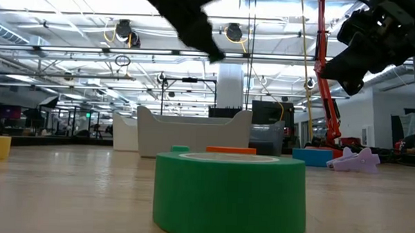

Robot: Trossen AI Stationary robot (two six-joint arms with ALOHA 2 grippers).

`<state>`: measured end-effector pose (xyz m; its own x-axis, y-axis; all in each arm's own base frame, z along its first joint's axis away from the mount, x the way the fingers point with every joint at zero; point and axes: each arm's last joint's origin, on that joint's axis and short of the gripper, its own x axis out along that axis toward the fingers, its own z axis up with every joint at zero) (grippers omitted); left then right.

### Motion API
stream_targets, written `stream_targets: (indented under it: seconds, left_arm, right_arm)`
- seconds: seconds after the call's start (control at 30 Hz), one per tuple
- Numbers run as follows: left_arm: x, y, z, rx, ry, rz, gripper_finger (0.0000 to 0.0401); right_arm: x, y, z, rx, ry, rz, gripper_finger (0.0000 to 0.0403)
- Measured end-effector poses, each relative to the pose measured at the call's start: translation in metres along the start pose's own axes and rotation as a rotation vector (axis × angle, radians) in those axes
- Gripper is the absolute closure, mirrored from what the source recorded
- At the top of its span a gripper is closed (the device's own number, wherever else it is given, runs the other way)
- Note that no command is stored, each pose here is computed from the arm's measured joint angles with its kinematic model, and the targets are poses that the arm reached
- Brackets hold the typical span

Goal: Pick and place Stapler, Stapler remover, tape
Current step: Put the green stapler into the black bin

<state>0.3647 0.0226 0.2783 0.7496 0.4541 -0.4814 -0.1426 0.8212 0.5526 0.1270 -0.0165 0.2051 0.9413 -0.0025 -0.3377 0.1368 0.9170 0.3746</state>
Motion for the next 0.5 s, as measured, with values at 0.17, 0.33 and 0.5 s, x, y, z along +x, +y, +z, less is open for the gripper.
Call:
stream_targets:
  seconds: [0.17, 0.33, 0.5]
  left_arm:
    - [0.043, 0.031, -0.029, -0.025, 0.042, -0.034, 0.0333]
    - [0.070, 0.045, -0.047, -0.107, 0.050, -0.026, 0.0333]
    - [0.083, 0.054, -0.036, -0.170, 0.094, -0.045, 0.0332]
  right_arm:
    - [0.000, 0.000, 0.001, 0.001, -0.013, -0.018, 0.0330]
    - [0.000, -0.001, 0.001, 0.033, -0.021, -0.047, 0.0330]
    - [0.000, -0.002, 0.001, 0.070, -0.022, -0.051, 0.0330]
